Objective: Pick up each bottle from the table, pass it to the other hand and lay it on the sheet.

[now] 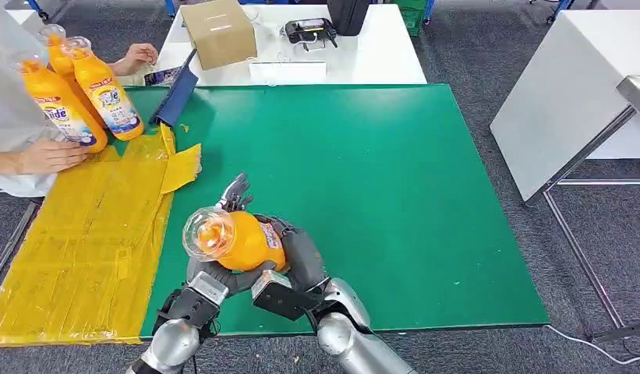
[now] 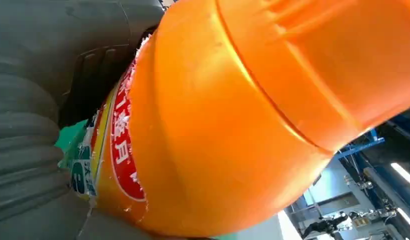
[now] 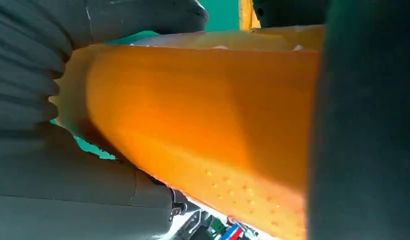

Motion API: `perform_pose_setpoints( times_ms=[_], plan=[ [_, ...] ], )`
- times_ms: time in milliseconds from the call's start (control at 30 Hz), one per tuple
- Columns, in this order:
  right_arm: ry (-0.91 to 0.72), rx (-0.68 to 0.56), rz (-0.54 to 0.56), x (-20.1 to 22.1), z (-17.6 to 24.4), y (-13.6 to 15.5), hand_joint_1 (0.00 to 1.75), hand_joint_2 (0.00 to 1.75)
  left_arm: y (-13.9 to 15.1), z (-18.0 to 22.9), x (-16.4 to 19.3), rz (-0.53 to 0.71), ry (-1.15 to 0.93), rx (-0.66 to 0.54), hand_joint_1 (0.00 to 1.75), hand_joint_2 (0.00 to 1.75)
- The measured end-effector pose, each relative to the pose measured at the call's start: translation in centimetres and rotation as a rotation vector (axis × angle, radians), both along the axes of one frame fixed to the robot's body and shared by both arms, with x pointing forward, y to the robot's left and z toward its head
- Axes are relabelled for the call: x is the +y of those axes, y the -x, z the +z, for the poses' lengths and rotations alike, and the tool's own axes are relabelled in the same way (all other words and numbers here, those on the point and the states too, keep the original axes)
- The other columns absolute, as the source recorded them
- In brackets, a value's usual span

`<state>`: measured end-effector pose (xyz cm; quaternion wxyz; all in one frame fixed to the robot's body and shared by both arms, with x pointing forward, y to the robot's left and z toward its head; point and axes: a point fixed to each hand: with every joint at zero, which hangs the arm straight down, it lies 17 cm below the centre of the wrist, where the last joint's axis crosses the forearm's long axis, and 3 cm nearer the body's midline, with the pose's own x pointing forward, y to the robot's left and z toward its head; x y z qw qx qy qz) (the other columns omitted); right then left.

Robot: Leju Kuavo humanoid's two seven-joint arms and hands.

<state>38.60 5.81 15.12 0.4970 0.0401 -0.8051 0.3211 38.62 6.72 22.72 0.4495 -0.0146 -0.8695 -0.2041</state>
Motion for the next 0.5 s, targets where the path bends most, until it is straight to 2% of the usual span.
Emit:
perform_pose_setpoints(
  times_ms=[167, 200, 500],
  plan=[
    [0.075, -0.074, -0.030, 0.1, 0.1, 0.1, 1.75, 1.75, -0.2, -0.2, 0.4, 0.010, -0.005, 0.005, 0.00, 1.75],
    [0.091, -0.090, -0.026, 0.3, 0.1, 0.3, 1.75, 1.75, -0.2, -0.2, 0.5, 0.013, -0.007, 0.006, 1.75, 1.75],
    [0.108, -0.156, -0.013, -0.1, 1.0, 1.2, 1.75, 1.75, -0.7, -0.3, 1.4, 0.039, 0.003, 0.012, 1.75, 1.75]
  ],
)
